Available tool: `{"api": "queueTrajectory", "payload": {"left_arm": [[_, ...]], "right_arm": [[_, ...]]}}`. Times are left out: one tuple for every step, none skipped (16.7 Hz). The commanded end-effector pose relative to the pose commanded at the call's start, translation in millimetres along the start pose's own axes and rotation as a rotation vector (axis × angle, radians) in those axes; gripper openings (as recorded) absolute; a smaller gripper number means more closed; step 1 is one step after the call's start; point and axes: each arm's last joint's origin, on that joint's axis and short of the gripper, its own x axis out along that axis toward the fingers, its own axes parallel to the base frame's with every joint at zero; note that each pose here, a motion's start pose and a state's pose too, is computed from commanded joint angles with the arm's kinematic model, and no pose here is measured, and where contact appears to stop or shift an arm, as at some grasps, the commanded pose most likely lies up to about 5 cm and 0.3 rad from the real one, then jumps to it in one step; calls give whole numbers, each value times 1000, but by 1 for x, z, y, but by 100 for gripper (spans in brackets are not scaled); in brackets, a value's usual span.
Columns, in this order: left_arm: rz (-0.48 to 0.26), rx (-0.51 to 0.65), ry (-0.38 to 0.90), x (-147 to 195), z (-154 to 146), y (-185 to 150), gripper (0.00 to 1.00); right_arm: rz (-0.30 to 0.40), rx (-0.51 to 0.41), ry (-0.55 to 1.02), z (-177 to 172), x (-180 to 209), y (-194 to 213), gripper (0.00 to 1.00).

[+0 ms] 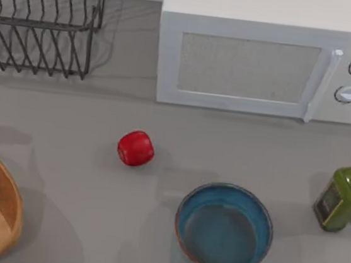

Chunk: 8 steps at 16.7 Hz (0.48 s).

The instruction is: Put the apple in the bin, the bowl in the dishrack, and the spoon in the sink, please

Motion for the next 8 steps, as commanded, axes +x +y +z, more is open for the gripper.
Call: {"api": "queueTrajectory", "payload": {"left_arm": [[0, 0, 0, 0, 0, 0, 100], [0, 0, 0, 0, 0, 0, 100], [-3, 3, 7, 0, 2, 0, 100], [-10, 8, 22, 0, 6, -1, 100], [-20, 17, 44, 0, 12, -2, 100], [-33, 28, 74, 1, 19, -3, 100], [-50, 42, 111, 3, 28, -5, 100], [-70, 59, 156, 6, 39, -7, 100]], "right_arm": [[0, 0, 0, 0, 0, 0, 100], [0, 0, 0, 0, 0, 0, 100], [0, 0, 0, 0, 0, 0, 100], [0, 0, 0, 0, 0, 0, 100], [0, 0, 0, 0, 0, 0, 100], [0, 0, 0, 0, 0, 0, 100], [0, 0, 0, 0, 0, 0, 100], [0, 0, 0, 0, 0, 0, 100]]}}
